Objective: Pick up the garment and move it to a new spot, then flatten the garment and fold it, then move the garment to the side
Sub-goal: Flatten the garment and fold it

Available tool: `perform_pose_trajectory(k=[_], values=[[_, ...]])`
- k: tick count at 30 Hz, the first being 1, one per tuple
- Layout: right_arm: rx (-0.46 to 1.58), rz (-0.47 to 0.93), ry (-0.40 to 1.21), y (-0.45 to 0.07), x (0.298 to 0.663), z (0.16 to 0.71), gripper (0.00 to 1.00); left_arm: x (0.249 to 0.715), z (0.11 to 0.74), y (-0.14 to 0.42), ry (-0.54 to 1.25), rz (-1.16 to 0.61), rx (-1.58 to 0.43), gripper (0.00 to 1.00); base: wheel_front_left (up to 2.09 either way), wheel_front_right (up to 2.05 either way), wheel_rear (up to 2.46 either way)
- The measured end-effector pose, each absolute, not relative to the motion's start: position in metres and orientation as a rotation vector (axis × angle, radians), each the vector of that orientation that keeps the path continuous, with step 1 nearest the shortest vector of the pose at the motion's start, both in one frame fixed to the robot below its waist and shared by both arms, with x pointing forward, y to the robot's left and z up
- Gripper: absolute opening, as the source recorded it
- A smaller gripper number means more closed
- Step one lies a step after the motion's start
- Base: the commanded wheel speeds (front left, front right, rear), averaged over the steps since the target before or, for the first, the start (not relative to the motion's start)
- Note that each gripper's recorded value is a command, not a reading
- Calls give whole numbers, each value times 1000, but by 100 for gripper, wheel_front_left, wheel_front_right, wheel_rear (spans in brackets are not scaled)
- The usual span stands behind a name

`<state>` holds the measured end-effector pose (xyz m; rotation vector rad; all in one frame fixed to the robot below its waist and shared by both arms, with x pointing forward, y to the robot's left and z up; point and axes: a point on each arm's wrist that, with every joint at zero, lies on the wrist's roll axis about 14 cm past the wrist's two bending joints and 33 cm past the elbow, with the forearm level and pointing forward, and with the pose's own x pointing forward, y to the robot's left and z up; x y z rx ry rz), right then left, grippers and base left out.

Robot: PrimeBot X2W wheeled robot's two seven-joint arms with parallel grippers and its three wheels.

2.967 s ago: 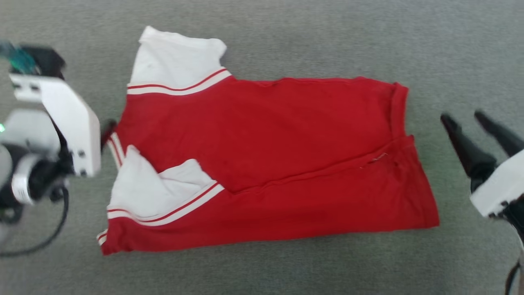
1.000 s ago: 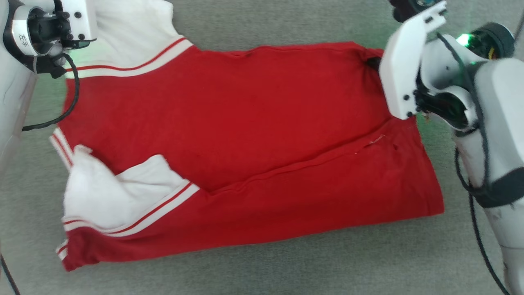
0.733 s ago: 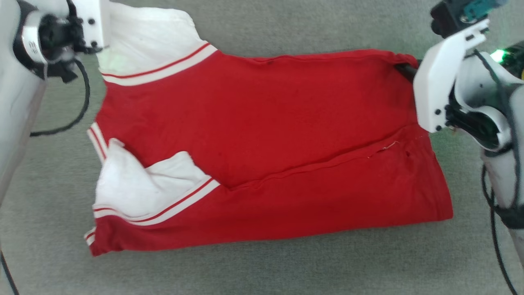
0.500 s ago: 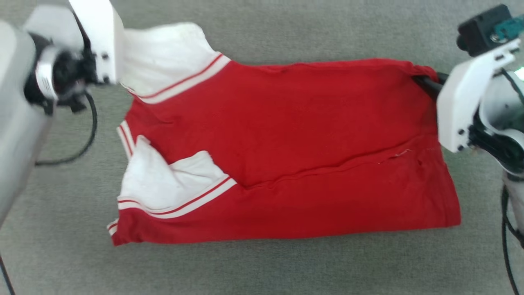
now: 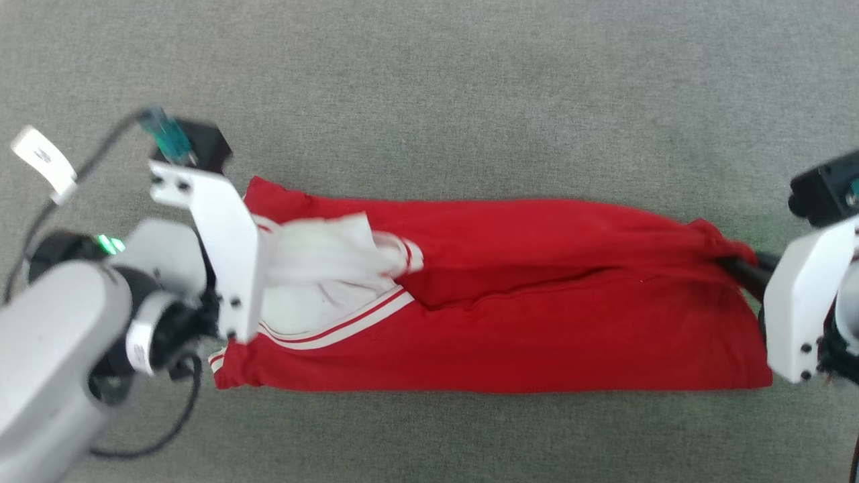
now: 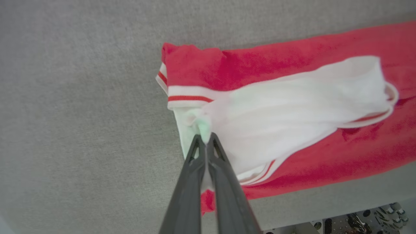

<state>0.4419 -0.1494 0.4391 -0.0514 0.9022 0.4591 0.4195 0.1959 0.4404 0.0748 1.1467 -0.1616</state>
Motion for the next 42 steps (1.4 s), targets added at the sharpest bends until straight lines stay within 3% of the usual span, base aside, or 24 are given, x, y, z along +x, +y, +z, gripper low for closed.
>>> perform_pose_trajectory(k=[6,7,8,9,10,18,30,41,42], values=[[10,440,1022,-151,417,408,0,396,406,188,1234,-180,12,0,0,0,0],[37,439,1022,-149,416,406,20,396,402,187,1237,-180,1,11,0,0,0],[39,434,1026,-149,415,403,35,397,399,187,1232,-177,-9,42,0,0,0],[38,430,1031,-150,414,401,71,398,397,190,1228,-164,-14,76,0,0,0],[50,429,1023,-149,415,401,100,399,396,191,1220,-162,-16,100,0,0,0],[99,427,967,-146,412,414,100,419,419,191,1019,-179,-57,100,0,0,0],[172,350,971,-164,411,412,100,433,479,197,539,-228,-56,100,0,0,0],[220,493,1084,-122,411,381,100,413,486,236,271,-78,-110,100,0,0,0],[226,511,1098,-117,411,379,50,409,484,240,256,-61,-112,100,0,0,0]])
